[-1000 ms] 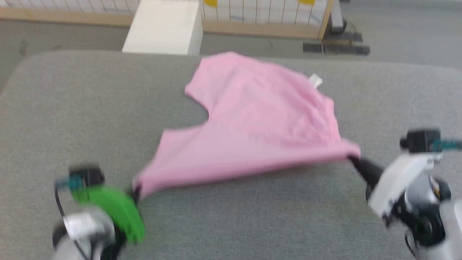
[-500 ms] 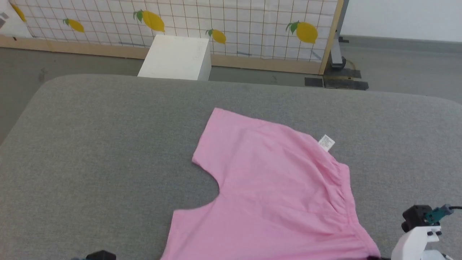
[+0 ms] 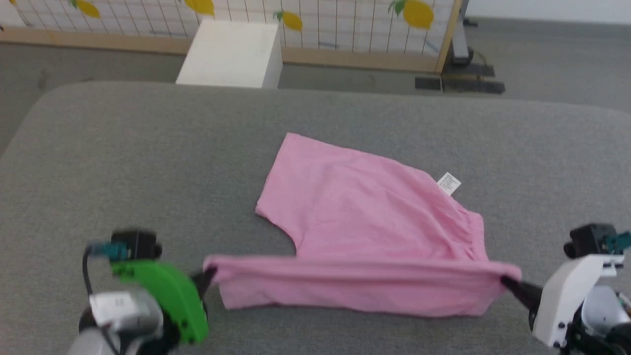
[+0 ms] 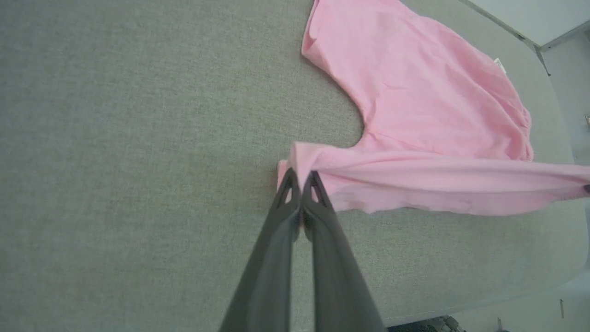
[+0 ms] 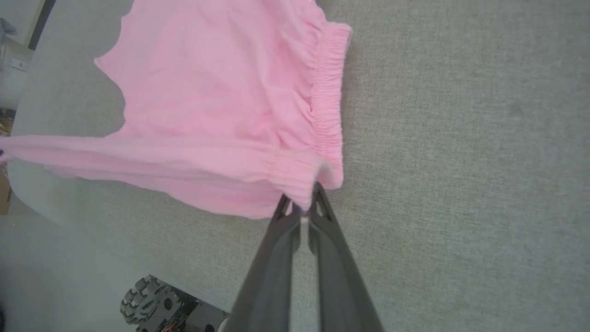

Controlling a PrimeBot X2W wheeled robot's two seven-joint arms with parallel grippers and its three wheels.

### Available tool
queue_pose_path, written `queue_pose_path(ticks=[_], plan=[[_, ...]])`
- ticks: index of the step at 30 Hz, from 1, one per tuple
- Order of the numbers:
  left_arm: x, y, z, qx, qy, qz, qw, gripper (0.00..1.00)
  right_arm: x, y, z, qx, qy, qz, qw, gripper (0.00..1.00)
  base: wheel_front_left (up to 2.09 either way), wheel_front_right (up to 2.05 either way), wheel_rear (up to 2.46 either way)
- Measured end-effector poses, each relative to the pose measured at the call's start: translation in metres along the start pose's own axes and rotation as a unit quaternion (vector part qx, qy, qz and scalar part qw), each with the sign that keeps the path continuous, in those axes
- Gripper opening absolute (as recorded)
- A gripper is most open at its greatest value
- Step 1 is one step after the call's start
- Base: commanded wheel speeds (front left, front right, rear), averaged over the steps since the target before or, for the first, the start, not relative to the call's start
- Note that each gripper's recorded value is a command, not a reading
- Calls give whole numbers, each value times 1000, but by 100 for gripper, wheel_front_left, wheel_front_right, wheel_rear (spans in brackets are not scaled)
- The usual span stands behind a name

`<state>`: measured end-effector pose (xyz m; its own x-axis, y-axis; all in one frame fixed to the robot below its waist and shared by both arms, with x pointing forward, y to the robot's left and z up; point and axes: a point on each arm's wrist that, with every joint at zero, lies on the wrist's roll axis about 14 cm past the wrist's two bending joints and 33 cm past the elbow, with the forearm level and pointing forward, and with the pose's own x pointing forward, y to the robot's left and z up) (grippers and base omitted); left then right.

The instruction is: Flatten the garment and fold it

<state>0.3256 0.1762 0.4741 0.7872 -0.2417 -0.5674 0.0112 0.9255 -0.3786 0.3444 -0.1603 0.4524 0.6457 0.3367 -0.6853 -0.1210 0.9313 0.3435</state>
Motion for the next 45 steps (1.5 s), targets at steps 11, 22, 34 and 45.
queue_pose_path(ticks=[11,22,34,45], plan=[[103,-12,88,87,-25,-28,995,0,41,-5,42,-1,-22,-5,1000,0,0,0,0],[194,-14,106,122,7,-28,992,0,80,-24,49,17,-11,-19,1000,0,0,0,0],[255,-30,83,123,41,-52,990,0,95,-47,28,47,6,-46,998,0,0,0,0],[249,-28,113,103,-33,-34,994,100,83,-39,54,56,-86,-31,994,100,0,0,0]])
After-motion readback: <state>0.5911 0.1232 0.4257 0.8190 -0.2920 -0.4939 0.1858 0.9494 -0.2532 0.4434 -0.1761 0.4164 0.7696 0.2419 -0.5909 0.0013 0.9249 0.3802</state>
